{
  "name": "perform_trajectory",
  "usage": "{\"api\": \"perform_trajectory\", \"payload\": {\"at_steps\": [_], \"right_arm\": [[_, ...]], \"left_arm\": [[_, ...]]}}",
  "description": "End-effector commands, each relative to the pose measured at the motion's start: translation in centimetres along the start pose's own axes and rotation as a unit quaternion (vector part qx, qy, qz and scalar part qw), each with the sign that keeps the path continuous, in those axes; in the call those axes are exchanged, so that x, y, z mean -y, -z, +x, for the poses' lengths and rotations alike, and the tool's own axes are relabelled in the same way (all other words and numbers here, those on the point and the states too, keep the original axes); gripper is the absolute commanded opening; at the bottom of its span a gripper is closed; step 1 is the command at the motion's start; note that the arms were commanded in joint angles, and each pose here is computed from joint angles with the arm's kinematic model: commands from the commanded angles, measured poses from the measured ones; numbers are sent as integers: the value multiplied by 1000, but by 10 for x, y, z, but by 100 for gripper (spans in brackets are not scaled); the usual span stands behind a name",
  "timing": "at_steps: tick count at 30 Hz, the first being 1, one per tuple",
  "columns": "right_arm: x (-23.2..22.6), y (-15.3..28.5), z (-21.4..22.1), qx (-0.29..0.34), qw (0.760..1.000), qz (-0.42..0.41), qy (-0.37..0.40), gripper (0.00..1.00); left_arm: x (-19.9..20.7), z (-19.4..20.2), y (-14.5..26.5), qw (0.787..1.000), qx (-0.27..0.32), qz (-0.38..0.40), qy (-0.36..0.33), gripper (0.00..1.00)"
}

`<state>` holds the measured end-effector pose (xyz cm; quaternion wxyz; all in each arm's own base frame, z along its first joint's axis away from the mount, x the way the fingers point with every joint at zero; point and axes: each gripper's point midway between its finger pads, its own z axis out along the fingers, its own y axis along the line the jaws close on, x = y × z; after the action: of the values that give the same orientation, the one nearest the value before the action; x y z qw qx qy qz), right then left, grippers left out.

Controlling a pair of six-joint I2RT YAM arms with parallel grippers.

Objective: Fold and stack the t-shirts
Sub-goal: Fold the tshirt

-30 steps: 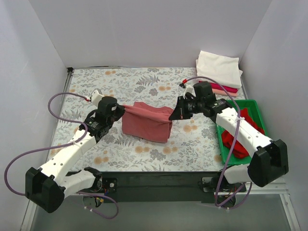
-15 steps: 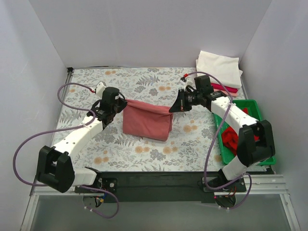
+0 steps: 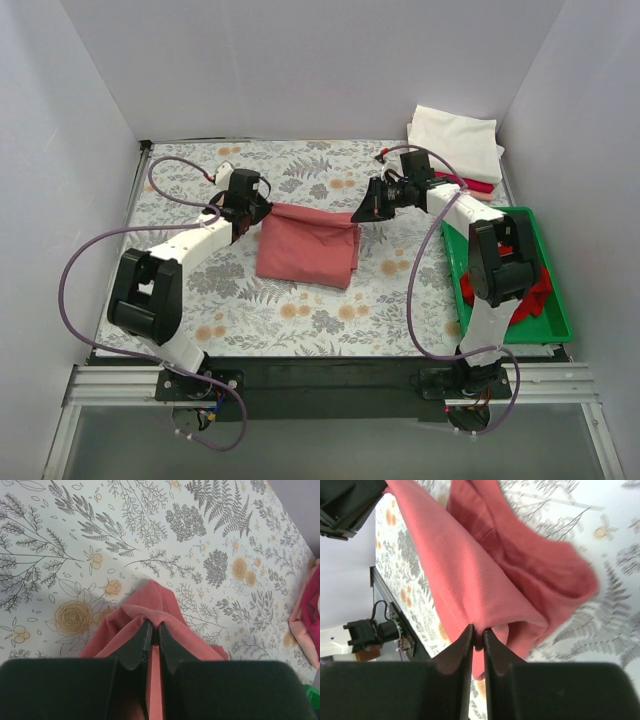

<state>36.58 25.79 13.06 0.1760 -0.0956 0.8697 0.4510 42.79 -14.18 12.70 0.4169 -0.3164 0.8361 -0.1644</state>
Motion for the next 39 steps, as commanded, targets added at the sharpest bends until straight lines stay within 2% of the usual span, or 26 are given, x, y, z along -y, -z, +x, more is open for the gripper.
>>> {"api": "perform_trajectory", "payload": {"at_steps": [1,2,3,4,6,7,8,10,12,13,14,19,22,25,26,27,30,34,39], "right_arm": [[2,-2,-31,24,999,-19,27,20],[9,-6,-33,20,999,-18,25,26],[10,-7,-36,22,999,-19,28,27],[10,-6,-42,29,999,-17,34,27],[15,-5,-49,40,998,3,39,35],[17,-4,-51,45,998,11,41,40],[16,-1,-54,53,997,19,47,48],[21,4,-56,65,996,43,53,54],[24,11,-51,74,994,67,55,78],[26,13,-48,76,993,76,56,97],[20,20,-48,85,991,81,62,98],[26,20,-14,83,985,140,63,98],[28,13,5,90,977,181,67,98],[20,9,9,138,961,221,89,98],[20,8,11,145,959,231,83,98],[21,8,12,153,955,240,80,98],[27,8,12,181,947,257,69,98],[43,-10,22,166,952,253,49,98],[51,-31,30,147,958,246,34,98]], "left_arm": [[15,-19,-8,1000,22,13,-2,0],[11,-14,-17,1000,16,5,-5,2],[15,-17,-19,1000,17,9,-6,9],[15,-16,-22,1000,15,8,-12,36],[21,-18,-27,1000,16,13,-20,66],[23,-18,-28,999,17,14,-23,85],[23,-18,-30,999,16,15,-32,85],[28,-20,-28,999,13,22,-36,86],[32,-22,-21,999,13,33,-40,87],[32,-20,-18,998,7,36,-41,87],[32,-19,-15,998,5,40,-41,88],[30,-19,22,997,1,70,-22,89],[10,-11,44,998,-1,65,0,90],[-22,12,55,999,-22,39,18,90],[-24,10,66,998,-17,44,31,90],[-46,24,68,999,-27,22,39,90],[-73,37,88,997,-26,14,70,91],[-88,35,109,996,-5,19,88,91],[-114,59,117,995,-41,-11,90,92]]}}
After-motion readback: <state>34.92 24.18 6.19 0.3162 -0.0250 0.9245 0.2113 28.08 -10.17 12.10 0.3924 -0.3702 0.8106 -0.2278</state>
